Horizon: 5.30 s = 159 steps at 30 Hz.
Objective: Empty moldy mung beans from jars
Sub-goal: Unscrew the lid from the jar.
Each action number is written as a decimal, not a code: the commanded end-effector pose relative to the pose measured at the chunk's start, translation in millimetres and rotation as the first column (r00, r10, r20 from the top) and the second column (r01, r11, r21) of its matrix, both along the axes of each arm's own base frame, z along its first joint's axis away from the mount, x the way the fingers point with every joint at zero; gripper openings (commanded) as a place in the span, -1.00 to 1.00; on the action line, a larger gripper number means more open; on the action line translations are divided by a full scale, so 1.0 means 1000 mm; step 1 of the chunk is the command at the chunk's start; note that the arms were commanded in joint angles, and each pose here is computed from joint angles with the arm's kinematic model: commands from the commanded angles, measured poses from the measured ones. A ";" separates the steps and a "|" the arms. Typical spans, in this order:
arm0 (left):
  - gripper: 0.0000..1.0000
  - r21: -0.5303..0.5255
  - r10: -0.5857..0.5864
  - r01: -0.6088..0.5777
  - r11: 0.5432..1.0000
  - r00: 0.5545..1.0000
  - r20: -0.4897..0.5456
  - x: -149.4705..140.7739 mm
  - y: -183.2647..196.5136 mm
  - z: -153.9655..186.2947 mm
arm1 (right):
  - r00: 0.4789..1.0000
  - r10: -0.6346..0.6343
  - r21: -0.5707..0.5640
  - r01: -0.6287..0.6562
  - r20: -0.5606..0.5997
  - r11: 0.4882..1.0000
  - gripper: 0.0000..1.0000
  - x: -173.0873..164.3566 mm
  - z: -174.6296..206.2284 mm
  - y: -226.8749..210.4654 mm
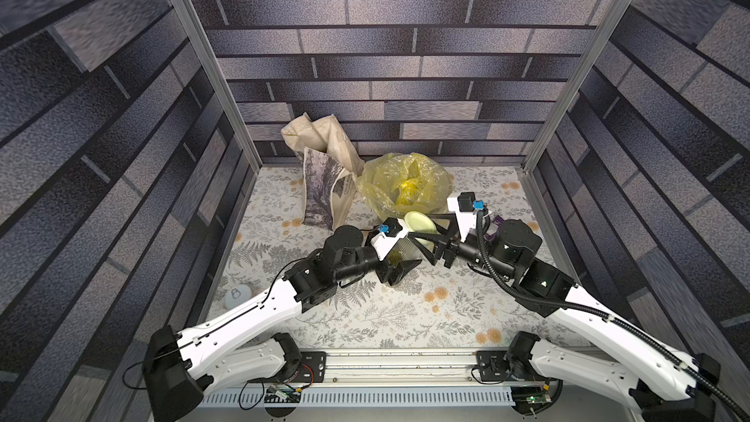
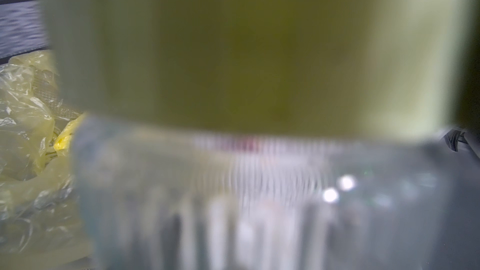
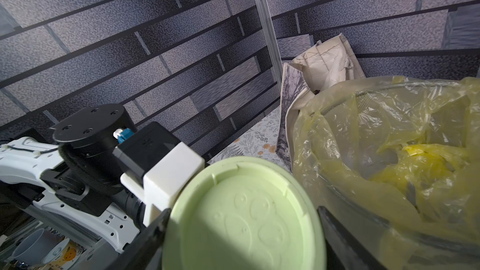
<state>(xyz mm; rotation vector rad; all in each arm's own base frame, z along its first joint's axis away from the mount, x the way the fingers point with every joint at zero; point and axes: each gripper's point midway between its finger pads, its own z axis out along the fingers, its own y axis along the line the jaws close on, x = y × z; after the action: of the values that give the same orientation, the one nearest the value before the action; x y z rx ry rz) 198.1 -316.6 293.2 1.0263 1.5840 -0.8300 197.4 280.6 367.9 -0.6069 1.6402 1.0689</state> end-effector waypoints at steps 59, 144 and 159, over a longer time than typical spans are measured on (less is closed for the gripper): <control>0.31 -0.127 -0.230 0.236 0.963 0.971 0.061 -0.037 0.016 0.059 | 0.942 0.332 0.011 -0.333 0.049 0.943 1.00 -0.040 0.014 0.016; 0.33 -0.116 -0.175 0.174 0.978 0.985 0.005 -0.012 0.032 0.044 | 0.882 0.461 0.133 -0.470 0.094 0.872 0.41 -0.048 0.030 0.030; 0.33 -0.101 -0.014 0.024 0.995 0.995 0.098 -0.002 0.034 0.045 | 0.982 0.187 0.116 -0.188 0.025 0.975 1.00 -0.007 0.020 0.012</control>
<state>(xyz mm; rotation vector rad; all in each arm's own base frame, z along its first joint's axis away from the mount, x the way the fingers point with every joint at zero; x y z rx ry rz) 190.5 -285.8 307.5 1.0515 1.5670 -0.9273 181.8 297.2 382.9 -0.7609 1.4974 1.3357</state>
